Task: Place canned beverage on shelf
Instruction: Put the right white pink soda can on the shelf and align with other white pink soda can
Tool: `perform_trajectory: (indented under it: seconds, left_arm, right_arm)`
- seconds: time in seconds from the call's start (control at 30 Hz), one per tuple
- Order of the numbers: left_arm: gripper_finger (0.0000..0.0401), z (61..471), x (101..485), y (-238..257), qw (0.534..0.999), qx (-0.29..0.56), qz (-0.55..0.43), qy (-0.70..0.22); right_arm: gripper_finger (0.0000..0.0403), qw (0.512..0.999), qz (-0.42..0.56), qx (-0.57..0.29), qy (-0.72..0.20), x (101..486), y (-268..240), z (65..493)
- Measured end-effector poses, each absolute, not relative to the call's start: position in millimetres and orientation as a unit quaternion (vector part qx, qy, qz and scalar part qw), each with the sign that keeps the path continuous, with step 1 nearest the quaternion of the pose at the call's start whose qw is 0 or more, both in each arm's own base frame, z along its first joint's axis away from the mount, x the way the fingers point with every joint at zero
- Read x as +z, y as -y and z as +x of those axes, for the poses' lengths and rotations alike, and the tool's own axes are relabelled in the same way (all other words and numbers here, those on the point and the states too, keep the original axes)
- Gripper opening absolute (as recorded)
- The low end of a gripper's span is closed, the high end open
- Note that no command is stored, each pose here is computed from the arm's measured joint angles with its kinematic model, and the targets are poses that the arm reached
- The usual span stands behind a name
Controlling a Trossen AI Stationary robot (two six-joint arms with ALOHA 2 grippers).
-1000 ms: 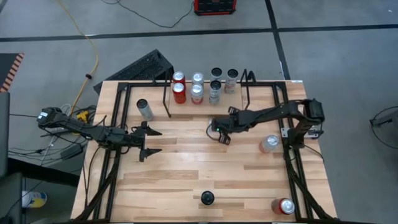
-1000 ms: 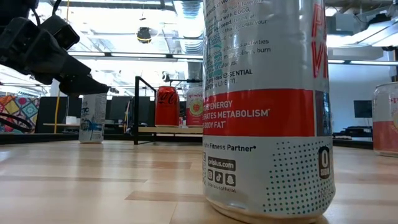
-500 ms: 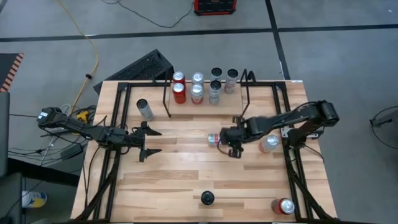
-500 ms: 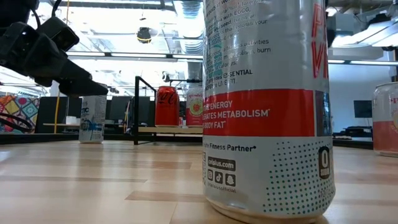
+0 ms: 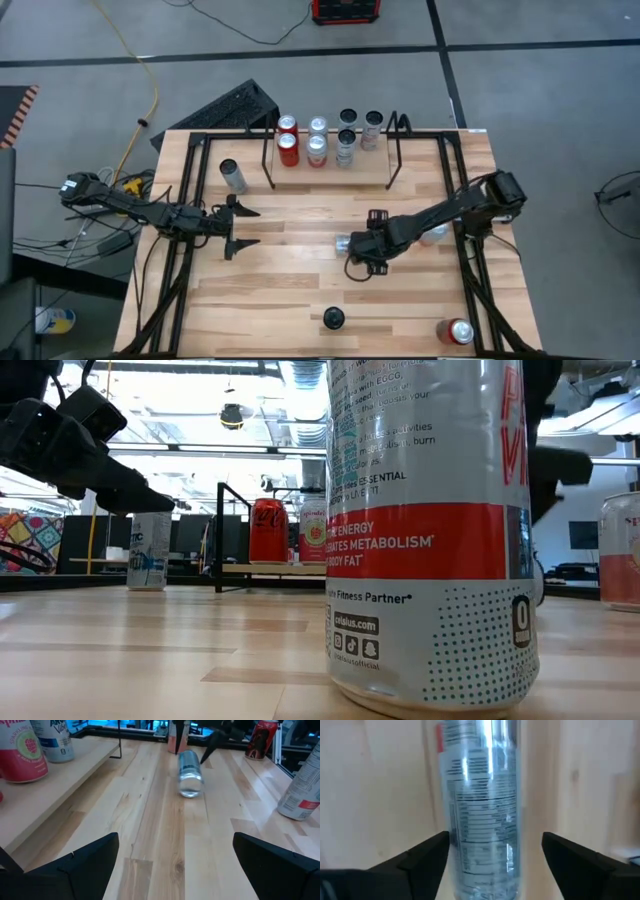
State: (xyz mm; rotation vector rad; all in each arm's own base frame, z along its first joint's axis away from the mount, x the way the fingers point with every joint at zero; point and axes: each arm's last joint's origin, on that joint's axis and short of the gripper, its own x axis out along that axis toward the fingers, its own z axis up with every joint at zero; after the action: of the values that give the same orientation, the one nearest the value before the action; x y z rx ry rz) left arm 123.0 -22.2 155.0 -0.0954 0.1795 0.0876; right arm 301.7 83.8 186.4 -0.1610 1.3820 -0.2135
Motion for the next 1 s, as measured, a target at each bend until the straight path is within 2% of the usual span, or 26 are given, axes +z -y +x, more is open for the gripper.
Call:
perform_trajectory:
  seconds: [0.2, 0.37, 0.47, 0.63, 0.67, 0.83, 1.0]
  left_arm:
    - [0.0379, 123, 155, 22, 0.993, 0.044, -0.056, -0.089]
    - [0.0379, 123, 155, 22, 0.993, 0.044, -0.056, -0.091]
    - [0.0379, 123, 154, 22, 0.993, 0.044, -0.055, -0.093]
    - [0.0379, 123, 154, 22, 0.993, 0.045, -0.055, -0.095]
    - [0.0379, 123, 154, 22, 0.993, 0.045, -0.054, -0.095]
    - [0.0379, 123, 154, 22, 0.993, 0.045, -0.048, -0.094]
    - [0.0379, 123, 154, 22, 0.993, 0.045, -0.048, -0.093]
  right_arm:
    - [0.0367, 0.742, -0.072, -0.081, -0.662, 155, -86, 314]
    - [0.0363, 0.735, -0.083, -0.074, -0.669, 143, -89, 318]
    - [0.0340, 0.726, -0.092, -0.069, -0.678, 144, -89, 315]
    - [0.0271, 0.717, -0.100, -0.066, -0.686, 154, -85, 307]
    - [0.0271, 0.712, -0.106, -0.064, -0.691, 158, -84, 305]
    - [0.0271, 0.687, -0.194, -0.096, -0.693, 188, -80, 300]
    - [0.0271, 0.613, -0.356, -0.086, -0.700, 218, -80, 301]
